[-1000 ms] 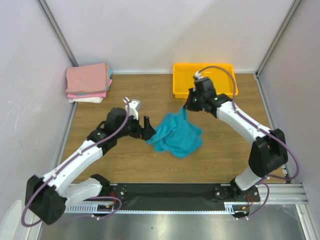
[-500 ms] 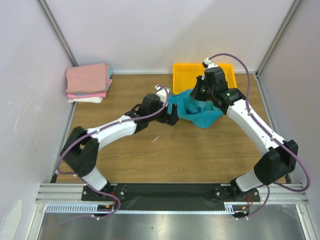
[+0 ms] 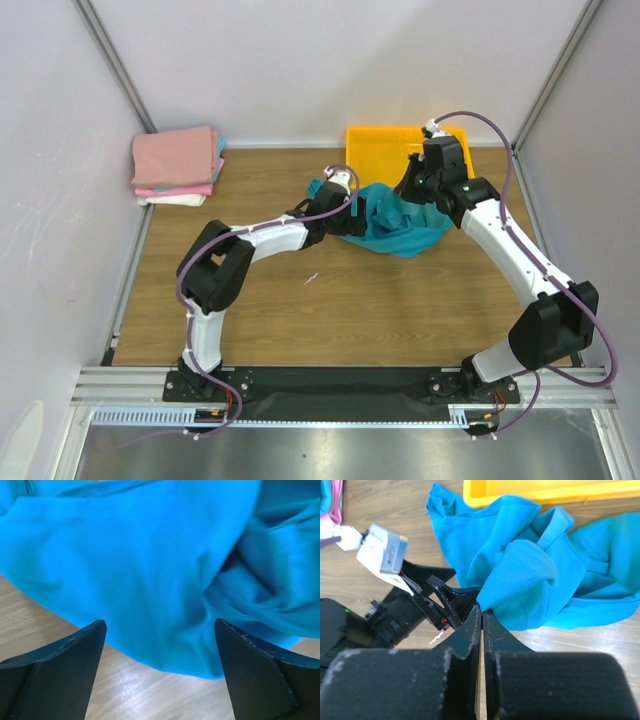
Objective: Fold and stack the t-shirts
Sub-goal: Flatten the tshirt out
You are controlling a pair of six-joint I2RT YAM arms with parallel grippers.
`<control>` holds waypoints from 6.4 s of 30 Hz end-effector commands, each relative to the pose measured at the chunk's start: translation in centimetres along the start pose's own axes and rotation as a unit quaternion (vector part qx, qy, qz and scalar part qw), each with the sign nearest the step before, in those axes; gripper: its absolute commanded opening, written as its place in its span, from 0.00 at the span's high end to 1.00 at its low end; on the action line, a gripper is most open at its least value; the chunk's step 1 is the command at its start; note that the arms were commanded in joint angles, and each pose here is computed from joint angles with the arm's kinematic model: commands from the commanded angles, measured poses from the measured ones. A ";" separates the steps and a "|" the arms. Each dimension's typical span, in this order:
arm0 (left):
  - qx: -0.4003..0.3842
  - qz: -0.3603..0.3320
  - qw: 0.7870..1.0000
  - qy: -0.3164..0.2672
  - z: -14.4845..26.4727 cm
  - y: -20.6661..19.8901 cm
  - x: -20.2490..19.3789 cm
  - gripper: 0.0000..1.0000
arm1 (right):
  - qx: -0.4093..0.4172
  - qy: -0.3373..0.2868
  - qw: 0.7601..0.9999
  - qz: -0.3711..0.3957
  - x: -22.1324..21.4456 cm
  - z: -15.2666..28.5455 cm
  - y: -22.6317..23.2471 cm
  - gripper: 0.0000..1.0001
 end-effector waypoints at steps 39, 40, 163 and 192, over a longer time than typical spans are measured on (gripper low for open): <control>0.337 0.178 0.924 0.019 24.0 9.4 -10.2 0.99 | -0.120 0.005 0.992 -0.026 0.9 0.0 -7.5 1.00; 0.353 0.207 0.912 0.010 24.4 9.7 -10.4 1.00 | -0.116 0.002 0.993 -0.027 1.1 0.0 -7.3 1.00; 0.463 0.284 0.823 -0.166 30.2 13.7 -9.5 1.00 | 0.016 -0.170 0.981 0.088 13.1 1.4 -4.7 1.00; 0.409 0.199 0.880 -0.138 28.6 12.9 -6.2 0.98 | -0.016 0.145 0.989 -0.008 -1.1 0.3 -7.5 0.18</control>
Point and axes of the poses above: each gripper's point midway between its finger pads, its own z axis back along the fingers, its own y axis along the line the jaws close on, x = y × z, the point moved 10 cm from there along z, back along the fingers, and after that the axes turned 7 degrees about -z, right-handed, at the moved point
